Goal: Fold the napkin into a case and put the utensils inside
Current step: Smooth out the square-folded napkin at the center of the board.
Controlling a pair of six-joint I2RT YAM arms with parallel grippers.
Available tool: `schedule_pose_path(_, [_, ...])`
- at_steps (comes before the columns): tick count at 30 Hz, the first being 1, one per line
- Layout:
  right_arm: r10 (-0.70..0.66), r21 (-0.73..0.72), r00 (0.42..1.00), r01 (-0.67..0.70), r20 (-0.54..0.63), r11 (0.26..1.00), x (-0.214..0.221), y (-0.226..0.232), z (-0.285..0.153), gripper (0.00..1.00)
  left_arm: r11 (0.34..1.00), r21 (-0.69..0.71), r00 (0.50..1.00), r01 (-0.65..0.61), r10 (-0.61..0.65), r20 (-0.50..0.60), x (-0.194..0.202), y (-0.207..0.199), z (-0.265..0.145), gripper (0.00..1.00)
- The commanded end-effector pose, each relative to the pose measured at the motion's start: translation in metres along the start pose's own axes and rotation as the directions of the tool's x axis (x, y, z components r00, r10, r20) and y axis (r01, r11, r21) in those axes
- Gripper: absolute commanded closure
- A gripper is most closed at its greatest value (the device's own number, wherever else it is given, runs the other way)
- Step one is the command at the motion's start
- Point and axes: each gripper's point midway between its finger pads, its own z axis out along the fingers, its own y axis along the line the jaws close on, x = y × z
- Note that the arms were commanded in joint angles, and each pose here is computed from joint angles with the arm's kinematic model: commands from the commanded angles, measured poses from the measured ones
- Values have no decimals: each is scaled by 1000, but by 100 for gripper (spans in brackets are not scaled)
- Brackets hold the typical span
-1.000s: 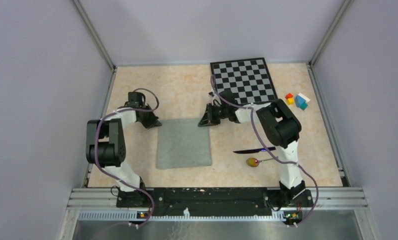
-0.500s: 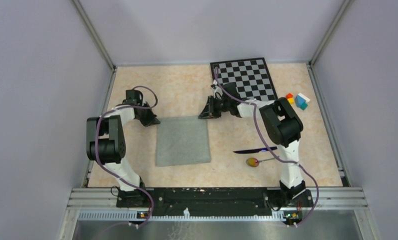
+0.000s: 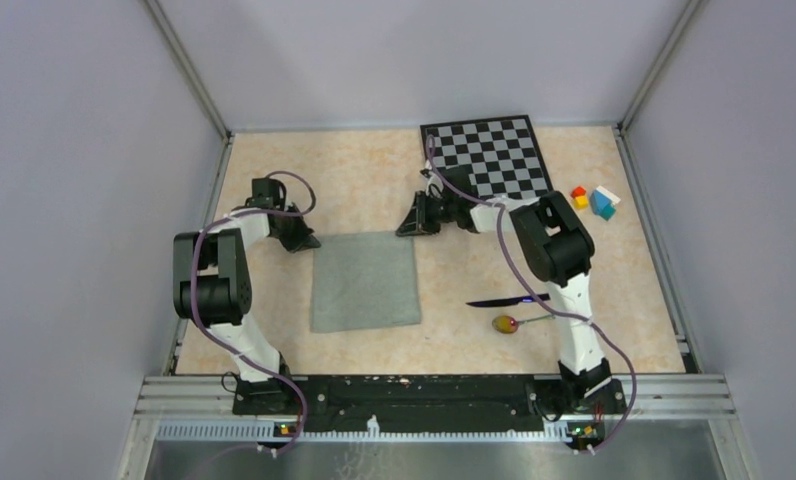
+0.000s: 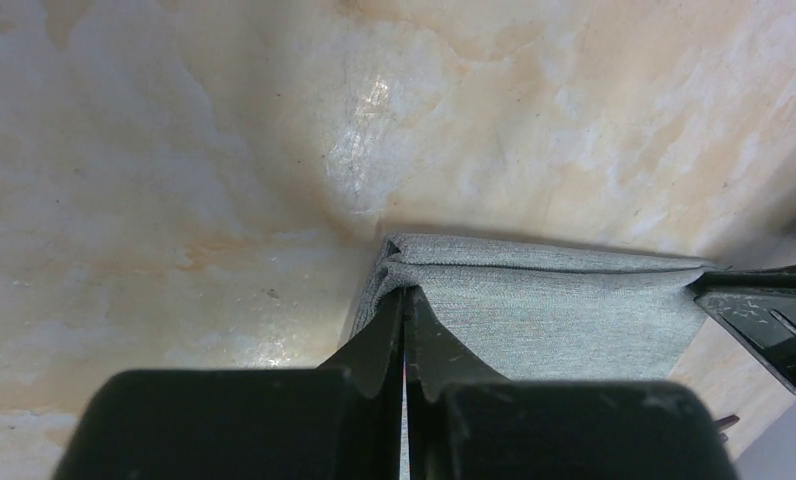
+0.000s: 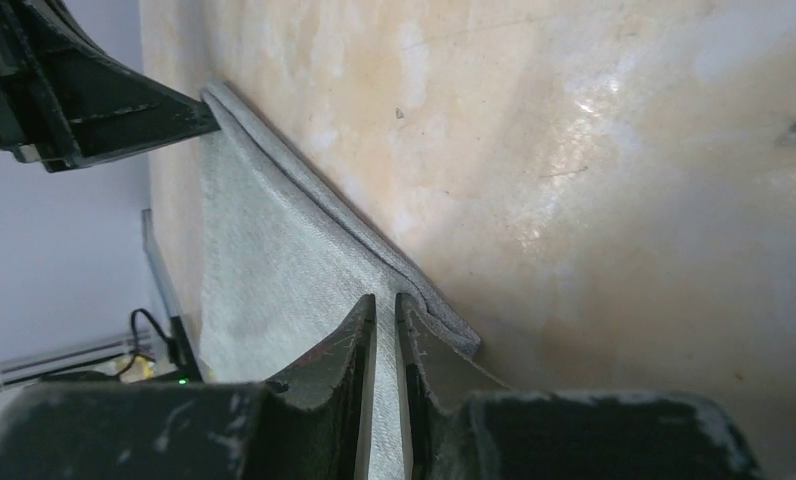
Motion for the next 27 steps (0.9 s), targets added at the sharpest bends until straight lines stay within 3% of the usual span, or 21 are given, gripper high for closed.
schedule_pose_path(1, [-107,192,992,93,63,977,-34,-22,-32,86,990,-139,1000,-17,20,16,-4,33,6,100])
schedule_pose_path(6, [-190,194,978,171,83,966,-56,27,-62,84,991,-122,997,-54,60,41,-15,22,-8,96])
schedule_pose_path(10, [-193,55,979,190,61,980,-25,79,-64,81,994,29,994,-107,106,25,-12,-14,-23,62])
schedule_pose_path(12, [-187,-4,982,187,27,982,-2,93,-60,80,988,79,991,-132,130,25,-9,-30,-30,56])
schedule_pose_path(16, [-150,-76,989,150,-1,986,30,97,-53,79,964,191,983,-185,179,45,3,-68,-43,59])
schedule_pose_path(19, [-109,-104,994,105,-33,989,49,89,-46,80,933,295,978,-206,206,29,25,-106,-41,69])
schedule_pose_path(27, [-93,-63,993,89,-77,994,70,64,-39,88,872,454,961,-182,256,-105,76,-171,12,84])
